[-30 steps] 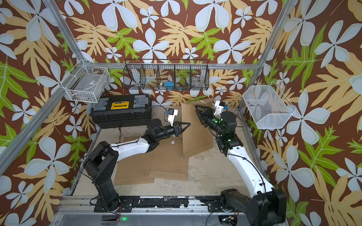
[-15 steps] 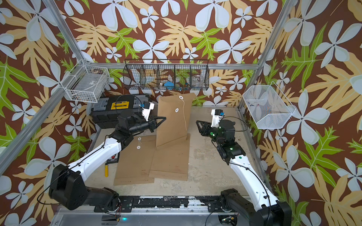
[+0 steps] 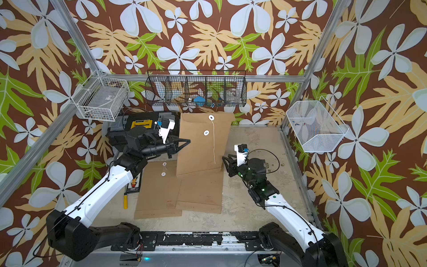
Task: Close the mouth of the file bag
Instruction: Close the file bag.
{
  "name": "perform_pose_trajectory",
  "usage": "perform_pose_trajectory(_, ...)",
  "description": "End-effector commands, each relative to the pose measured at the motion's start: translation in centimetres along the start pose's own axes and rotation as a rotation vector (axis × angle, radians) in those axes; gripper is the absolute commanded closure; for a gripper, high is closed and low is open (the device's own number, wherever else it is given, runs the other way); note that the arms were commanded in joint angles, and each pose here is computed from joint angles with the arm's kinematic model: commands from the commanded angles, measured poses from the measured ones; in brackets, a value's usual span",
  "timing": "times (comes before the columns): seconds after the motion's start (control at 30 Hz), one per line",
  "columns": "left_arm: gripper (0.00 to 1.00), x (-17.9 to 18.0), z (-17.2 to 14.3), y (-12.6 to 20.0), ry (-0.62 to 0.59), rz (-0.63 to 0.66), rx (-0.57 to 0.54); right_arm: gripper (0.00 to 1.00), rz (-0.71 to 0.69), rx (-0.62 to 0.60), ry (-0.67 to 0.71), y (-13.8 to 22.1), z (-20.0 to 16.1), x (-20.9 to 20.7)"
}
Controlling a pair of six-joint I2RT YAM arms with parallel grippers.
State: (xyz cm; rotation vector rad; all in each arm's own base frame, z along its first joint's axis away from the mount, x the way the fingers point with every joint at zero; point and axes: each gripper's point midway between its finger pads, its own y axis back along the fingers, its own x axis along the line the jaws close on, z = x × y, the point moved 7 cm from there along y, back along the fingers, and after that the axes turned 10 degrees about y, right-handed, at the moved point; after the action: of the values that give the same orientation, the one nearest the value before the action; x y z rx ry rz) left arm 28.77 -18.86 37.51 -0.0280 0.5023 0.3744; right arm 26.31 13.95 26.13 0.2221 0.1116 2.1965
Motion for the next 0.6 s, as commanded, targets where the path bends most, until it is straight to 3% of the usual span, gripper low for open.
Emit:
perform_pose_trajectory(0.0, 1.00, -1.1, 0.7, 0.3, -0.028, -0.049, -0.008, 0.62, 0.055, -0.072, 0.046, -0.2, 1.2, 0.6)
perform_pose_trajectory(0.3, 1.00, -2.3, 1.1, 0.7, -0.043, -0.081, -0.015, 0.65, 0.181, -0.091, 0.071, -1.1, 0.7, 3.2)
perform_pose_trajectory(0.57, 1.00, -4.1, 1.4, 0.7, -0.070, -0.136, -0.011, 0.65, 0.167, -0.087, 0.068, -2.0, 0.4, 3.1)
